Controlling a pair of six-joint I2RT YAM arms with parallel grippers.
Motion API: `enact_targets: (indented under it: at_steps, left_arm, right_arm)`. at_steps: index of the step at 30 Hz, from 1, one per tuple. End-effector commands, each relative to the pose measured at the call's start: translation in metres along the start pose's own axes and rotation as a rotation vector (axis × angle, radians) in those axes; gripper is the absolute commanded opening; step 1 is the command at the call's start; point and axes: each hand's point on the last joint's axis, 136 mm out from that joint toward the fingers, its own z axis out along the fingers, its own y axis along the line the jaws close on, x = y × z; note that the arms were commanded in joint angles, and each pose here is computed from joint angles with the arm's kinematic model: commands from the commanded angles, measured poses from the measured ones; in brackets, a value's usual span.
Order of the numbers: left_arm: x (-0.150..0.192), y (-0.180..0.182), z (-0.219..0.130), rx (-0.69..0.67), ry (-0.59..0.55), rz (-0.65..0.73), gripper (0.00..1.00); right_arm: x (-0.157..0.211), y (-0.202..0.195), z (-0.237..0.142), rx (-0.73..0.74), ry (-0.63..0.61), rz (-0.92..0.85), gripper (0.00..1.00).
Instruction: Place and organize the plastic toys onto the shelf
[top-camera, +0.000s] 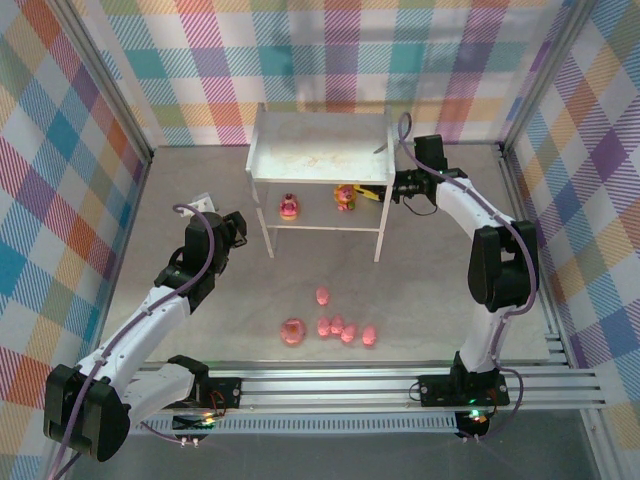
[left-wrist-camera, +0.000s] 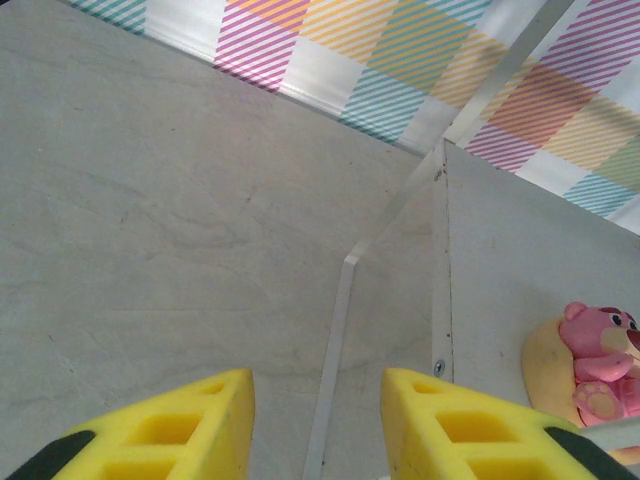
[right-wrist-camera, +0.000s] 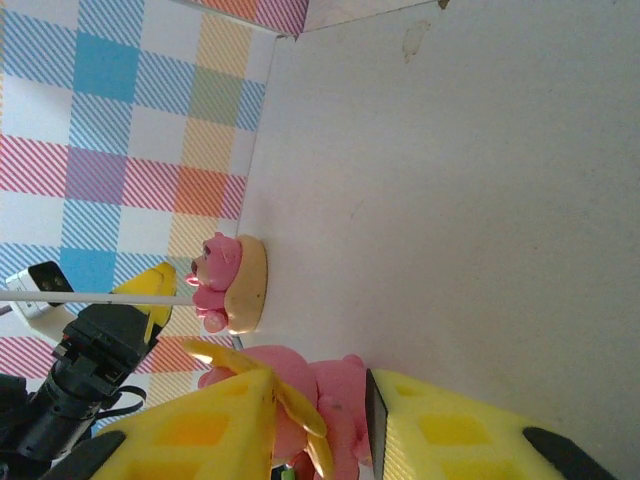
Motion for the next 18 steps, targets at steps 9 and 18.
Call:
enact_targets:
  at_steps: [9,18]
  left_arm:
    - [-0.008,0.000,-0.001,0.009,-0.030,-0.014,0.38]
    - [-0.007,-0.002,0.002,0.015,-0.023,-0.014,0.38]
  right_arm:
    - [0.002,0.015,0.003,-0.056,0.023,-0.068,0.26]
    - [0.011,0.019,-0.001,-0.057,0.045,-0.087,0.19]
